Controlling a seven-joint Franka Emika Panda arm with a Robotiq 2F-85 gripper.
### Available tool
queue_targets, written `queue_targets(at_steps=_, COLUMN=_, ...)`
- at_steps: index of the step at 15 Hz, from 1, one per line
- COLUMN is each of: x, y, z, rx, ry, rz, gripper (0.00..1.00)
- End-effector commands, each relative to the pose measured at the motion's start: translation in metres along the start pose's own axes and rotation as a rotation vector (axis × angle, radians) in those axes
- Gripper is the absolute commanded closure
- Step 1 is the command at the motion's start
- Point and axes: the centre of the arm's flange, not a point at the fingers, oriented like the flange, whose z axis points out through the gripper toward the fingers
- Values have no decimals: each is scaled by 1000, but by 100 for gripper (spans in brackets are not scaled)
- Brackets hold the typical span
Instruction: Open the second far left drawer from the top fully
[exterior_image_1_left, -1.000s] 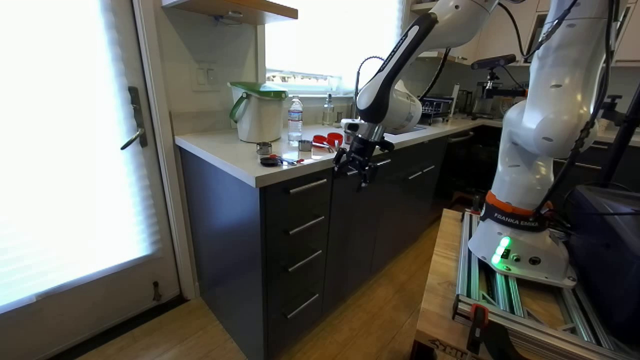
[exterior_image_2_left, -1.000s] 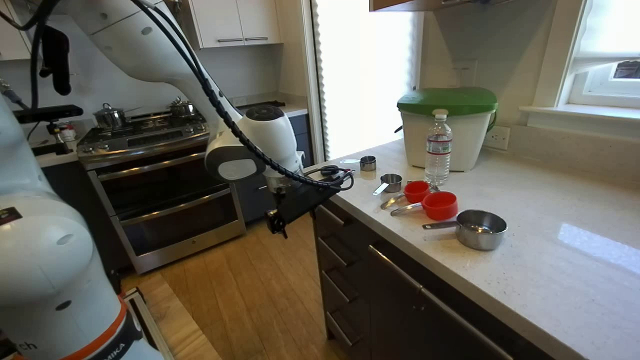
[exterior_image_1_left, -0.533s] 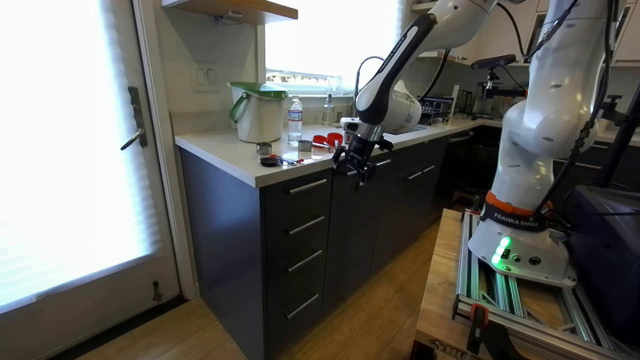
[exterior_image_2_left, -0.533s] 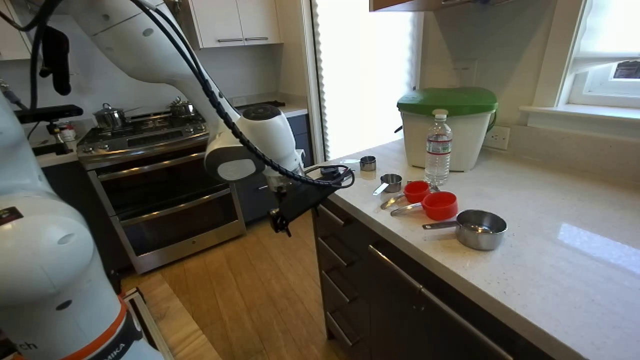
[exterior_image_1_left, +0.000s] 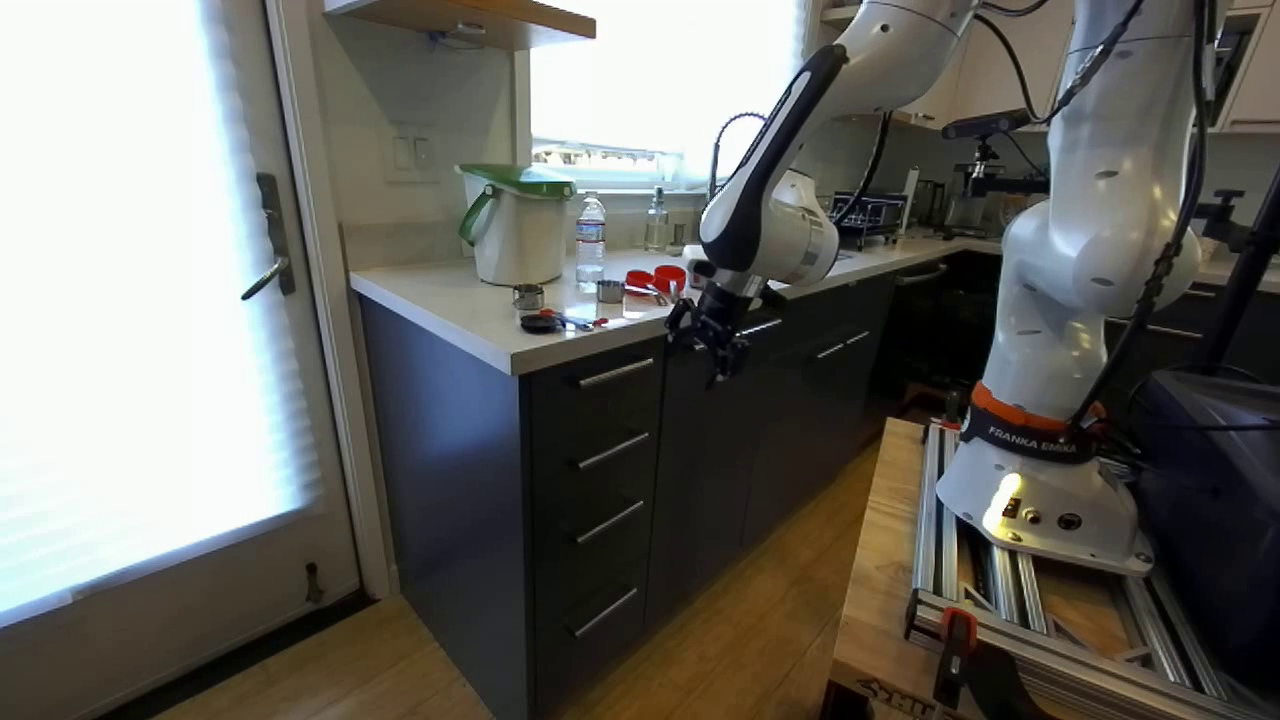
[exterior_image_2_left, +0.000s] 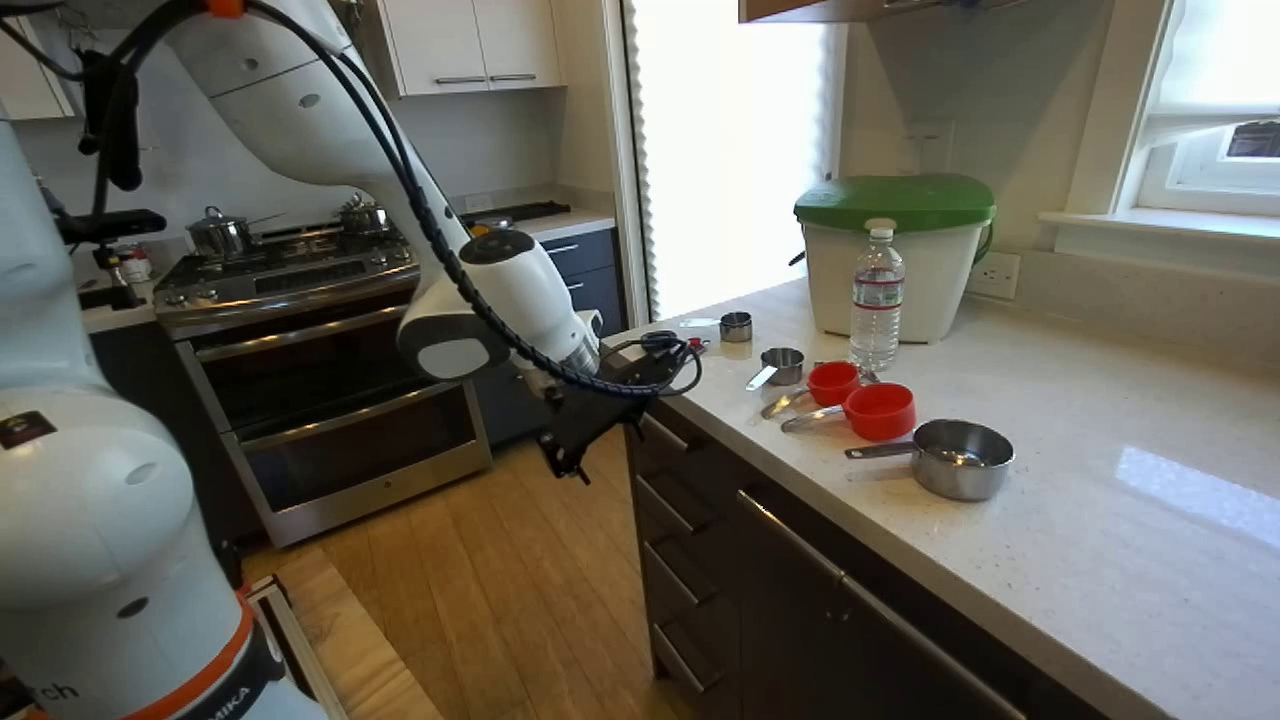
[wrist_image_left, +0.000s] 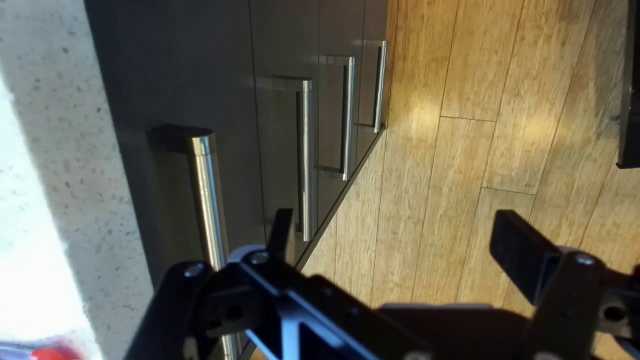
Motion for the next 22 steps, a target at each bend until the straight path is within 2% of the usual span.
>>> queue_targets(at_steps=1, x=-1, y=-36, z=26, rx=-4, ry=-26, rz=-19, gripper=0)
queue_targets(at_steps=6, x=17, y=-59, z=43, rx=-3, ry=-66, rz=-47, gripper=0)
queue_targets(at_steps=9, x=25, y=-65, z=52, rx=-41, ry=-75, rz=-56, gripper=0)
queue_targets(at_steps=15, x=45, y=-72, z=69, rx=-13, ry=-42, rz=-13, gripper=0)
queue_targets(at_steps=22, x=53, y=-67, z=101, rx=-54, ry=-28, rz=-5, gripper=0)
